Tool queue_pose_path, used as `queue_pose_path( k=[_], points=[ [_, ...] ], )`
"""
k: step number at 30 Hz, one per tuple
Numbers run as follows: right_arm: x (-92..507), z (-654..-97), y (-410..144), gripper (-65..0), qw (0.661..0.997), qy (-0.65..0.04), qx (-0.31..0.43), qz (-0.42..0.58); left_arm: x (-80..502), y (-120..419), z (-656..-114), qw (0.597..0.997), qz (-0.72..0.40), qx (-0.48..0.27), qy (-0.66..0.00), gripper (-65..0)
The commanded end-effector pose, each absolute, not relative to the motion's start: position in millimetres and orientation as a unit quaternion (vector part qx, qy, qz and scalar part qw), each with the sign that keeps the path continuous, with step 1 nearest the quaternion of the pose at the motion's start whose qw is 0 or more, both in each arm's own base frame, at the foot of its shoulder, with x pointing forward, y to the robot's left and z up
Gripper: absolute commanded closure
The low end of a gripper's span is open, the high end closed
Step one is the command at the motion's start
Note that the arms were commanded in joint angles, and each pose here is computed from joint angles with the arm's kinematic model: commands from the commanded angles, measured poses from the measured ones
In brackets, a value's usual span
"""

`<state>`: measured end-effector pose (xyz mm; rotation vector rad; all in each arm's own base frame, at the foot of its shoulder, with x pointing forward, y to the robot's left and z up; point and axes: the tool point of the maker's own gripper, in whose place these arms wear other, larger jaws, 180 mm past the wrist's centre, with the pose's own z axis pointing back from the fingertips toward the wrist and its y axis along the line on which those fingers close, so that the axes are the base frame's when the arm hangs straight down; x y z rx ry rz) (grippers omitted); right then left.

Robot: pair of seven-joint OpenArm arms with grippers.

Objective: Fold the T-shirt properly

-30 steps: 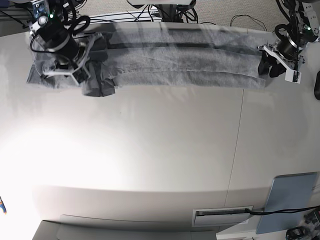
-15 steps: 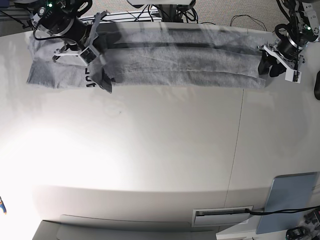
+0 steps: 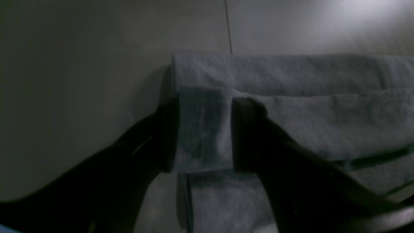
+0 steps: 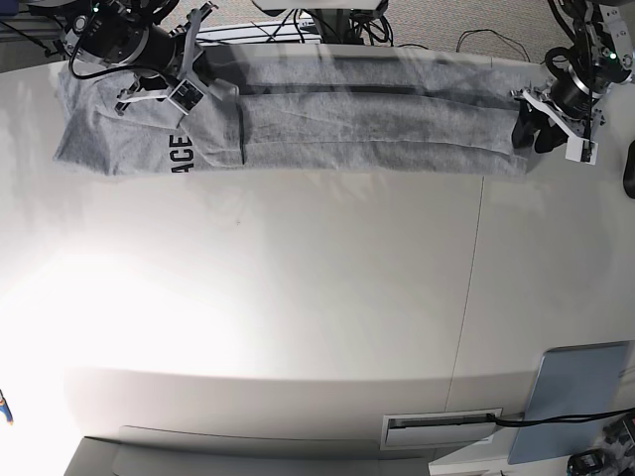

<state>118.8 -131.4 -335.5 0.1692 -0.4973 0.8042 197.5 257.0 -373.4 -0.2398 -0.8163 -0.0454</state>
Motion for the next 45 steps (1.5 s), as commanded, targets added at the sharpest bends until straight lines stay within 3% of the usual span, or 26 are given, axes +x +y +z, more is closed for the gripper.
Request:
queue_pose_path(
  k=[1, 11, 17, 32, 45],
  points=[
    [120, -330, -129, -16.1, 0.88, -0.25, 0.084, 0.394, 203, 260, -363, 0.903, -0.027, -0.115, -0.414, -27.1],
    [133, -327, -134, -16.1, 0.877, -0.263, 0.061, 0.398, 204, 259, -363, 0.902, -0.029, -0.116, -0.415, -27.2],
    [159, -317, -141, -16.1, 0.867, -0.295, 0.027, 0.4, 204, 254, -361, 0.899, -0.044, -0.124, -0.419, -33.7],
    [162, -315, -140, -16.1, 0.867, -0.3, 0.027, 0.397, 182, 281, -405, 0.925, 0.027, -0.101, -0.367, -33.7],
    [161, -315, -140, -16.1, 0.867, -0.299, 0.027, 0.397, 194, 265, -412, 0.914, 0.052, -0.174, -0.363, -33.5]
  ],
)
